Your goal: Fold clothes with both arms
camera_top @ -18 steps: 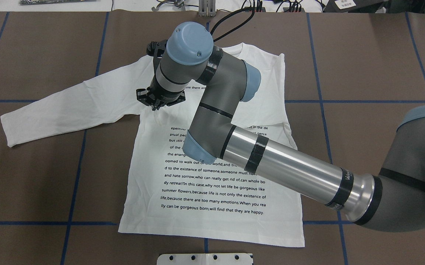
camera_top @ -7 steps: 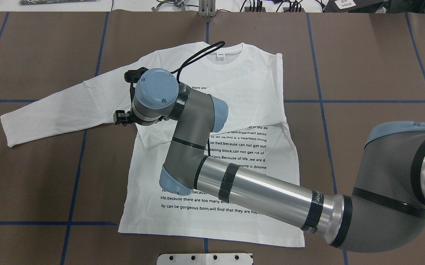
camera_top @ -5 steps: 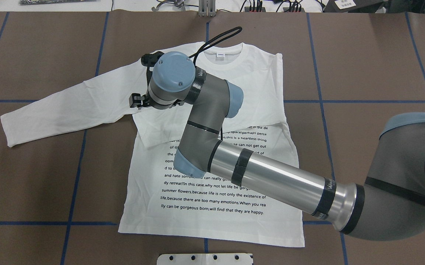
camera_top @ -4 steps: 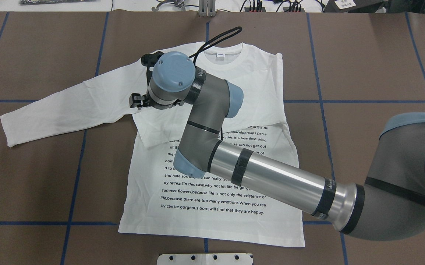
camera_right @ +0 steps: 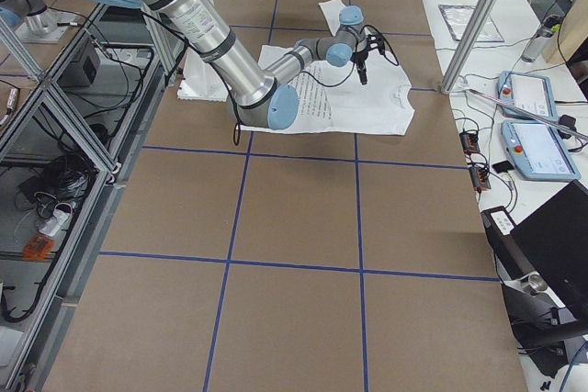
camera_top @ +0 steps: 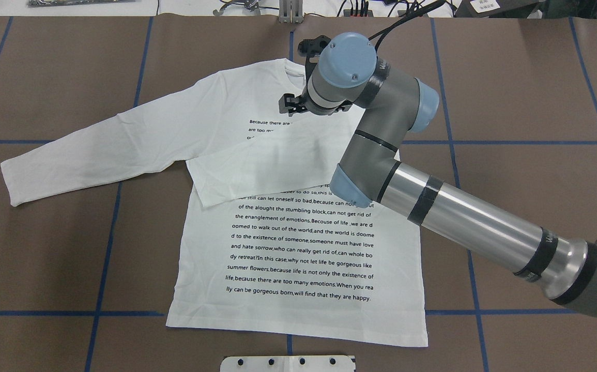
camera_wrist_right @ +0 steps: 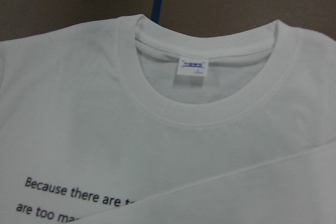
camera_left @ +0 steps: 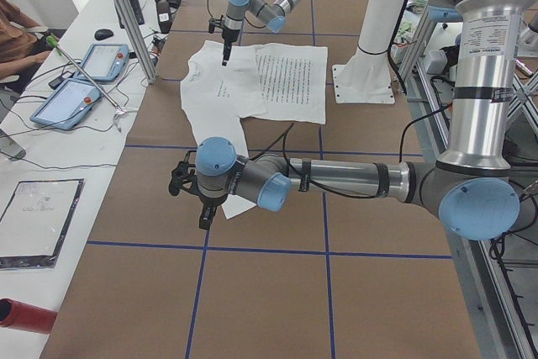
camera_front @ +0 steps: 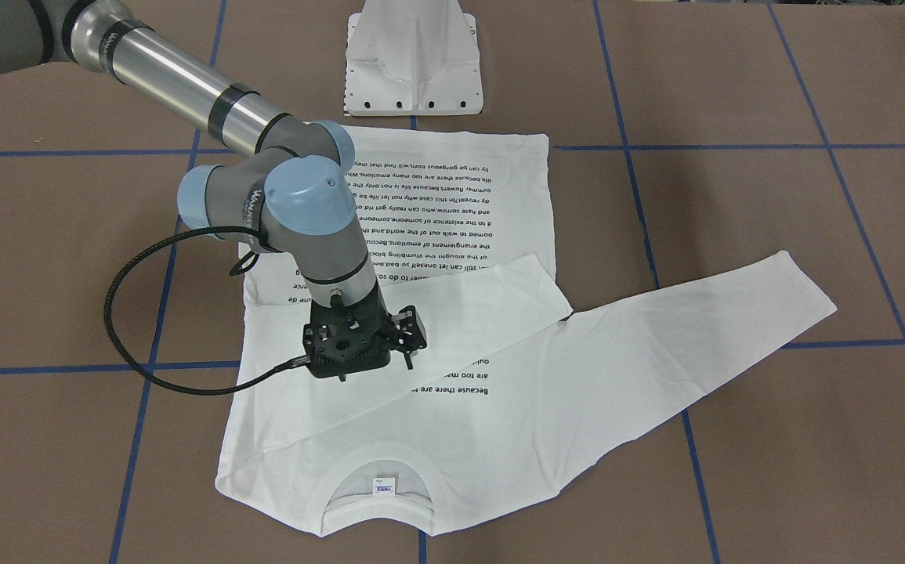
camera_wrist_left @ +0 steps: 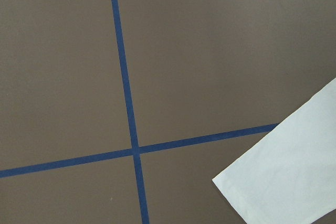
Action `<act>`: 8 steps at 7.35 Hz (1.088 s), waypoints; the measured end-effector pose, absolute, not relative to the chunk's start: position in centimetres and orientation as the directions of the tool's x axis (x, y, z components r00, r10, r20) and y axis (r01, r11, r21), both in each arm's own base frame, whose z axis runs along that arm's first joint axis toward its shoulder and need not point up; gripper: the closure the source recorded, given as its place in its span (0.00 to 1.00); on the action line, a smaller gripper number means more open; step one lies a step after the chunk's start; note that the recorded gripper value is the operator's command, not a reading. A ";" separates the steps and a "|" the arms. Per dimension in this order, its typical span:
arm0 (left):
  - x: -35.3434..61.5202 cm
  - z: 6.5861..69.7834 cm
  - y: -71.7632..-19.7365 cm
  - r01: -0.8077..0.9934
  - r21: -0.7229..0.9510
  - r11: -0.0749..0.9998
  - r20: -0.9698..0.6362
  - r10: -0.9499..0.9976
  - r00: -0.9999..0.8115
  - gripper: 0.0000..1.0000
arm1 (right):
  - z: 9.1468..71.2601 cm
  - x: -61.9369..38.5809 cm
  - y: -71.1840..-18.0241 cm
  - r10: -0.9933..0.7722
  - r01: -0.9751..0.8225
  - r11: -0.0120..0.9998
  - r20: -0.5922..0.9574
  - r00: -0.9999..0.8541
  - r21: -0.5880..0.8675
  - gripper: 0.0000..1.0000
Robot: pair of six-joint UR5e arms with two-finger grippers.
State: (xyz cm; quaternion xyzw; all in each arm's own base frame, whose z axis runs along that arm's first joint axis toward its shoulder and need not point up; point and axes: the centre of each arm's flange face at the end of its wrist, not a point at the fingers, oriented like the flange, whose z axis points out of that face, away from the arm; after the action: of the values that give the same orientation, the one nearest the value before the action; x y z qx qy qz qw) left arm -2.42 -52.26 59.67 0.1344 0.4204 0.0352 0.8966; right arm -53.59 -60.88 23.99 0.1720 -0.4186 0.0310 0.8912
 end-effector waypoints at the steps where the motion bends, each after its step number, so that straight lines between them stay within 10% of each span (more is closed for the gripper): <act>1: -2.4 59.4 -52.3 0.050 0.274 0.960 -0.744 0.179 0.644 0.00 | 26.4 -51.4 -62.3 -0.087 -0.200 0.934 0.733 0.675 0.295 0.02; 4: -2.4 59.0 -52.5 0.050 0.283 0.958 -0.743 0.186 0.643 0.00 | 31.7 -46.5 -65.7 -0.090 -0.193 0.916 0.652 0.753 0.351 0.09; 8: -2.4 58.7 -52.6 0.051 0.287 0.957 -0.743 0.189 0.642 0.00 | 35.7 -44.9 -67.8 -0.081 -0.168 0.921 0.594 0.800 0.351 0.48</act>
State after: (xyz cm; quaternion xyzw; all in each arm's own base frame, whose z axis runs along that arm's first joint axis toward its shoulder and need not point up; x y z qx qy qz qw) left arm -2.39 -52.58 58.75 0.1421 0.4212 0.0385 0.8949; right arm -44.90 -67.80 35.70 0.1971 -0.3152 0.0235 0.9280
